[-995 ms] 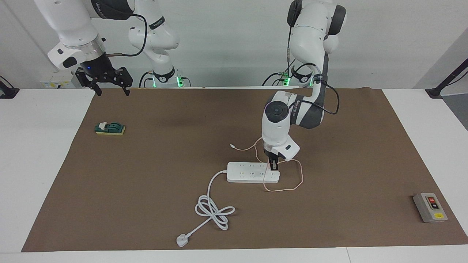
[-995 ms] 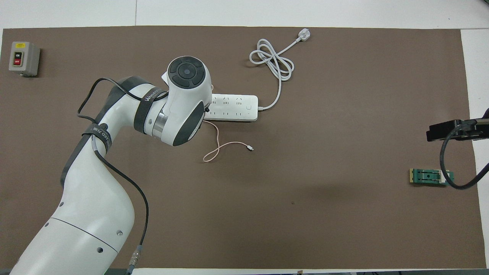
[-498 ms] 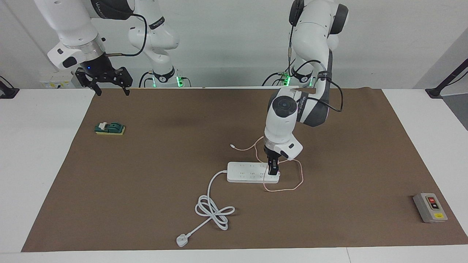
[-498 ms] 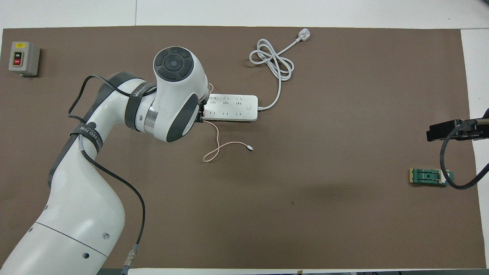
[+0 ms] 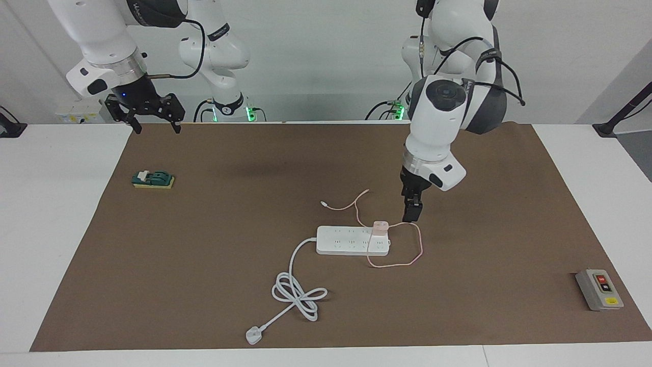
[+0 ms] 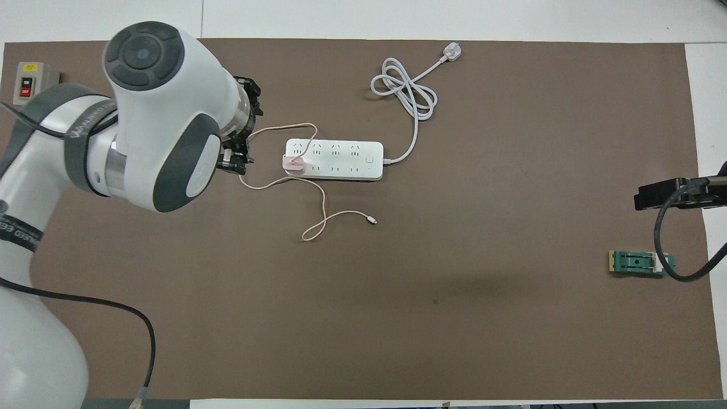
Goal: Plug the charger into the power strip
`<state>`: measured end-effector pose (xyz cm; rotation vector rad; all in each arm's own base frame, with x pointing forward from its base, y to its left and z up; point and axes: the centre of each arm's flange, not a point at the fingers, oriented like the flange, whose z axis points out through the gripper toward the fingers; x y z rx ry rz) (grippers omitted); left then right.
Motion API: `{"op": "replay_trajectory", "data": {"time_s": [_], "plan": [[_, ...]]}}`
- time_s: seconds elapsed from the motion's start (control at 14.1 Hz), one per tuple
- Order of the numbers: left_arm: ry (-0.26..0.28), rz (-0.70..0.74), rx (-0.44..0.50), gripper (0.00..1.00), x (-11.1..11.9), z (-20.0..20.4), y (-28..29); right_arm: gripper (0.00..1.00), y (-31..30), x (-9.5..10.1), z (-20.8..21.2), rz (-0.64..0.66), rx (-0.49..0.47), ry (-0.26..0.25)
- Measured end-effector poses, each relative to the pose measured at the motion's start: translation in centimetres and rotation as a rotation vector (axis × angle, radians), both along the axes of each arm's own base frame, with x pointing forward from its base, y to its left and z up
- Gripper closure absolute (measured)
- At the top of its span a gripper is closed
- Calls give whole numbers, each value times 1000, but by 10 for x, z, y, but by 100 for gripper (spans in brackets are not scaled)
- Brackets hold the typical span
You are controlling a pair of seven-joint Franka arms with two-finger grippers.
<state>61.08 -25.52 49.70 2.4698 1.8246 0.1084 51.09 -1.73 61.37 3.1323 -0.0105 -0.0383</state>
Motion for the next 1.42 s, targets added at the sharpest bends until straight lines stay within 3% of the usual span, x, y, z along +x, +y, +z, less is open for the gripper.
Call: {"op": "replay_trajectory", "data": {"time_s": [0.36,0.78,1.14,1.28,1.42], "plan": [[-1,-354,46,11,6,55,111,0,0,0,0,0,0,0],[43,-756,79,9,-19,104,221,0,0,0,0,0,0,0],[56,-842,74,8,-50,134,232,0,0,0,0,0,0,0],[31,-858,84,0,-50,137,231,0,0,0,0,0,0,0],[40,-866,81,0,-50,128,229,0,0,0,0,0,0,0]]}}
